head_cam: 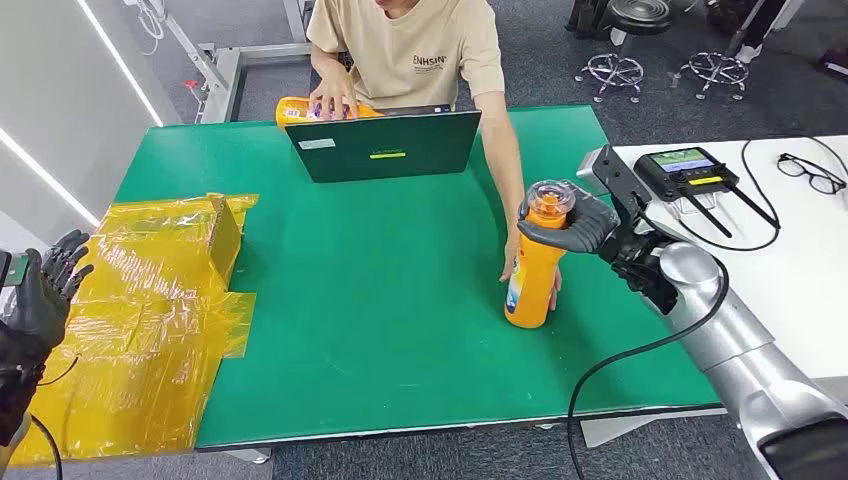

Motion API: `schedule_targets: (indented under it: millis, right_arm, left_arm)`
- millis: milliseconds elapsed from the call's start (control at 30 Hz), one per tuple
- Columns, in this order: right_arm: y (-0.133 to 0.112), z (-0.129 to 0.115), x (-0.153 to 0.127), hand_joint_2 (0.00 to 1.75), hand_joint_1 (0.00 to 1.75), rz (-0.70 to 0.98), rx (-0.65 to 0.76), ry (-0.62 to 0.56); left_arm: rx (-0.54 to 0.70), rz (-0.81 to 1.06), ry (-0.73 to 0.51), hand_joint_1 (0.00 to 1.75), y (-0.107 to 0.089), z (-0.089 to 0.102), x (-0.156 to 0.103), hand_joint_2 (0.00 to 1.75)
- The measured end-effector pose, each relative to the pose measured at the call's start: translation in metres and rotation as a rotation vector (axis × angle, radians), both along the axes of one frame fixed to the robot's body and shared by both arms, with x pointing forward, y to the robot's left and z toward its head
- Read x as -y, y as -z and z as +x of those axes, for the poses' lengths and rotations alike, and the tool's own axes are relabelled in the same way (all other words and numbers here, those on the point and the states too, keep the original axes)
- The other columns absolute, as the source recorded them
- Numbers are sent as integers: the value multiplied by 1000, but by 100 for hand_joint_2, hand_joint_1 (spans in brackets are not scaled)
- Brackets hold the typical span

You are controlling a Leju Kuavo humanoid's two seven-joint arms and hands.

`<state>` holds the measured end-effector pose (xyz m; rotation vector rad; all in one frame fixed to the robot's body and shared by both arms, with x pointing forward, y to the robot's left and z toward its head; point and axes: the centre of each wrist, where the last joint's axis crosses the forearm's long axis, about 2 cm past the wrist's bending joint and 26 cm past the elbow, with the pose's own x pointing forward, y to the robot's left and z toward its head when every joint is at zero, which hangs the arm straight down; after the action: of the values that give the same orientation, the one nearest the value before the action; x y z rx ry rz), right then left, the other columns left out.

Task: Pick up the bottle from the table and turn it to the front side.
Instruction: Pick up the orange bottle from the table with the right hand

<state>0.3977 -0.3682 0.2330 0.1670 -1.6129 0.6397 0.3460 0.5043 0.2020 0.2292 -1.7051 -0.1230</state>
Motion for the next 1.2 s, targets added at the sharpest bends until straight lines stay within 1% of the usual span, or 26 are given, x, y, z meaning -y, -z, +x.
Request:
schedule_targets:
  millis: [100,167,233,300,400,533,633,733,833,933,1033,1133,1200]
  right_arm:
    - [-2,1,0,175,175,11,4,5]
    - [-8,4,-2,175,175,25,10,1]
    - [-21,11,-7,175,175,45,21,-12]
    - [-44,22,-19,175,175,69,40,-30]
    - [-82,40,-46,175,175,117,74,-57]
    - [-133,59,-98,175,175,183,94,-102]
    - [-159,66,-135,175,175,219,92,-148]
    - [-177,69,-164,175,175,244,81,-185]
    - [-187,69,-185,175,175,256,74,-209]
    - [-191,67,-200,175,175,272,60,-235]
    - [-191,65,-219,175,175,309,24,-260]
    - [-186,60,-244,175,175,345,-34,-294]
    - [-182,57,-258,175,175,359,-68,-315]
  left_arm:
    - [-19,-1,11,0,4,-1,2,0]
    - [-45,0,27,0,10,-4,5,0]
    - [-69,2,50,0,15,-5,10,0]
    - [-81,0,77,0,18,-4,17,0]
    - [-78,-17,114,0,20,3,34,0]
    - [-42,-40,160,0,12,22,62,0]
    - [-6,-52,191,0,1,35,79,0]
    - [33,-60,209,0,-12,46,91,0]
    - [71,-62,224,0,-27,56,99,0]
    - [98,-65,236,0,-38,63,105,0]
    - [124,-70,251,0,-49,70,117,0]
    - [147,-85,271,0,-58,78,137,0]
    - [155,-93,283,0,-60,80,149,0]
